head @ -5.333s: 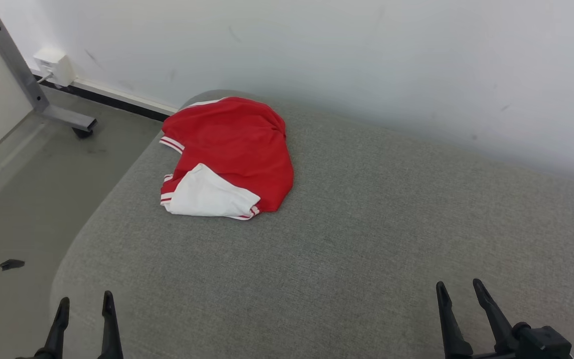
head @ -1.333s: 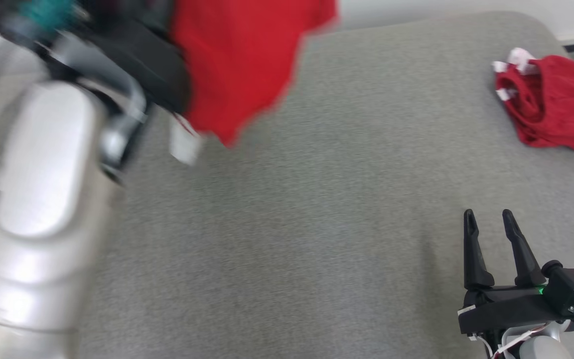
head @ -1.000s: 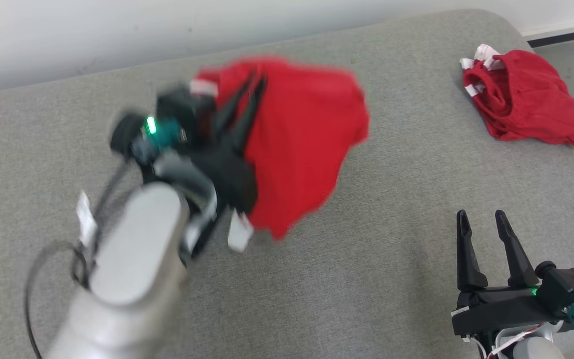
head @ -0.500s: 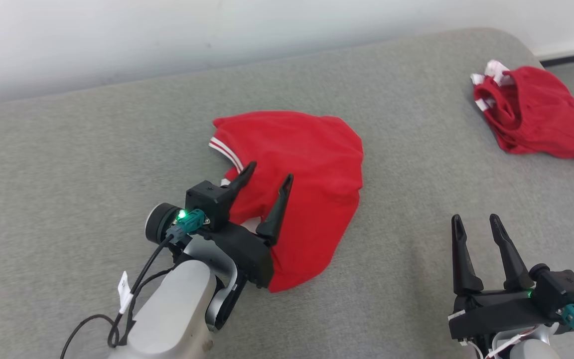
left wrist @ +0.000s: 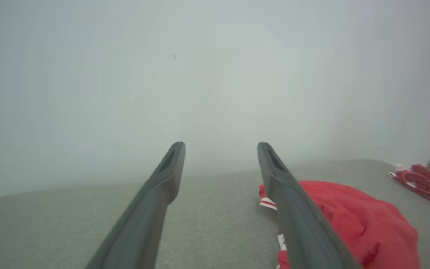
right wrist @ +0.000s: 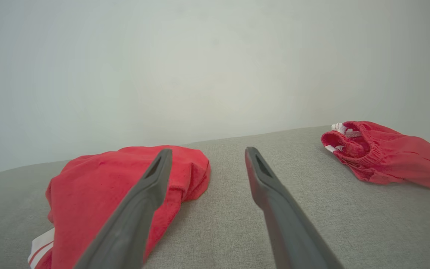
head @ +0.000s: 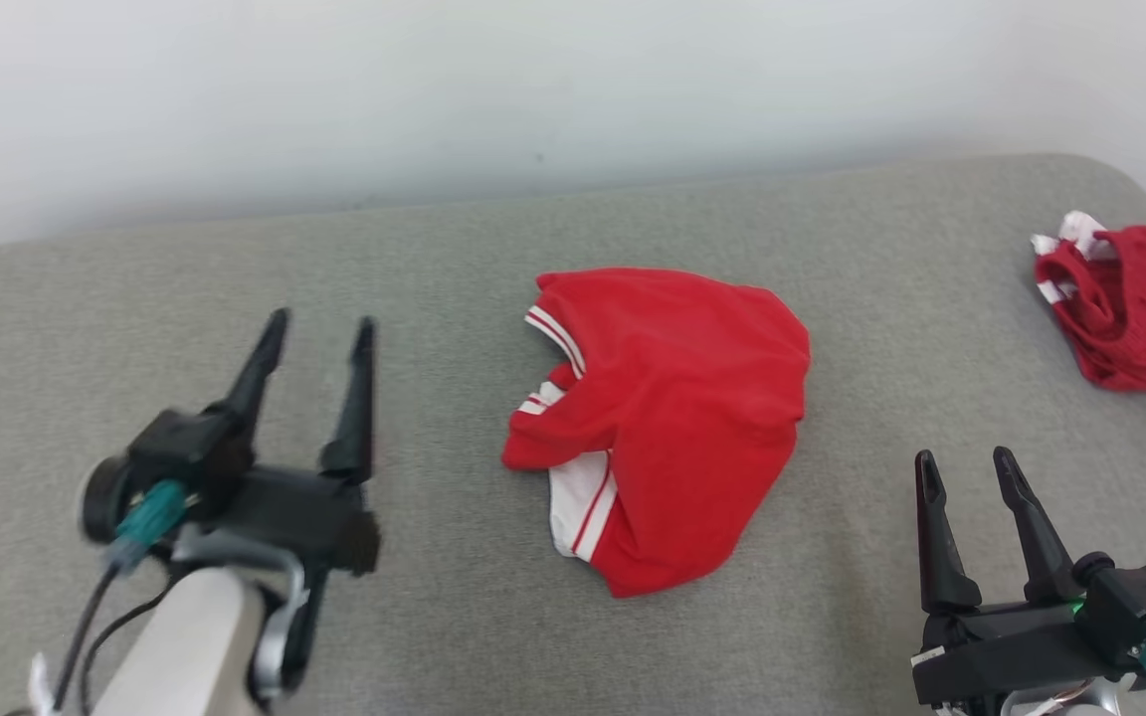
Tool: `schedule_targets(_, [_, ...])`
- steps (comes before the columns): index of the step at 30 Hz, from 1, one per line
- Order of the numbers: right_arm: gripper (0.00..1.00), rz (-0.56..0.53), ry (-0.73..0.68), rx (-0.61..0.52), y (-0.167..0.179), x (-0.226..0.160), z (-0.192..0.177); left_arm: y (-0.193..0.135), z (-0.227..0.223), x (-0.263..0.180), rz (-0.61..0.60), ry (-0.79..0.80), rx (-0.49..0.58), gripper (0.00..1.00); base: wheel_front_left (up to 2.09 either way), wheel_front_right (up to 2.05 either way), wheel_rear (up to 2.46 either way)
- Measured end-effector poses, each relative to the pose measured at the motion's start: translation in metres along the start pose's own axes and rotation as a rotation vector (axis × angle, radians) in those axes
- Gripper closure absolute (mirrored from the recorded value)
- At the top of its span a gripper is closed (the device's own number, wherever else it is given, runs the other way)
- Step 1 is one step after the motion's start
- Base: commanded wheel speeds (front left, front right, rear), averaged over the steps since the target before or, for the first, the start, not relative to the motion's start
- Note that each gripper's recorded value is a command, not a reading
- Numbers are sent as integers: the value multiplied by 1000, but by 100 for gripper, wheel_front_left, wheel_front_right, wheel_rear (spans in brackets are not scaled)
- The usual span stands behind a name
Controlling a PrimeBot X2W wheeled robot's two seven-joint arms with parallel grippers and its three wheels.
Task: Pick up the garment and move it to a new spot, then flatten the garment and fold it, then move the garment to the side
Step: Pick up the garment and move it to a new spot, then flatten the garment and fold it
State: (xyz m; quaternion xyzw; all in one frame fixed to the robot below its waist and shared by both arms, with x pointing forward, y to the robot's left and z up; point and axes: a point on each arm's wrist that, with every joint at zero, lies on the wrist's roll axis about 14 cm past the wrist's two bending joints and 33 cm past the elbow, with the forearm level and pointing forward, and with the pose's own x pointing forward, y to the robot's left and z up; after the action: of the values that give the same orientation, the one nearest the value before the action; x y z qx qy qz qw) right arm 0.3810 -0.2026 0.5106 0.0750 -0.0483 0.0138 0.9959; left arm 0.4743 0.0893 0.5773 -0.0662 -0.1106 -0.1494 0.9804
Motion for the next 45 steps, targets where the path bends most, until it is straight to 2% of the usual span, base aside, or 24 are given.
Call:
schedule_targets(1, [0, 0, 0, 0, 0, 0, 0, 0, 0, 0, 0, 0, 0, 0, 0, 0, 0])
schedule_targets(7, [0, 57, -27, -5, 18, 5, 8, 56, 20, -50, 166, -37, 70, 0, 0, 0, 0])
schedule_targets(13, [0, 81, -46, -8, 25, 5, 15, 81, 25, -95, 264, -36, 65, 0, 0, 0, 0])
schedule_targets(18, [0, 93, -38, -17, 28, 3, 14, 83, 14, -118, 303, 1, 51, 0, 0, 0, 0])
schedule_targets(26, [0, 98, -29, -18, 30, -1, 15, 72, 2, -128, 296, 20, -19, 0, 0, 0, 0])
schedule_targets(45, [0, 92, 1, -15, 29, -7, 7, 72, -11, -137, 298, 50, -13, 0, 0, 0, 0])
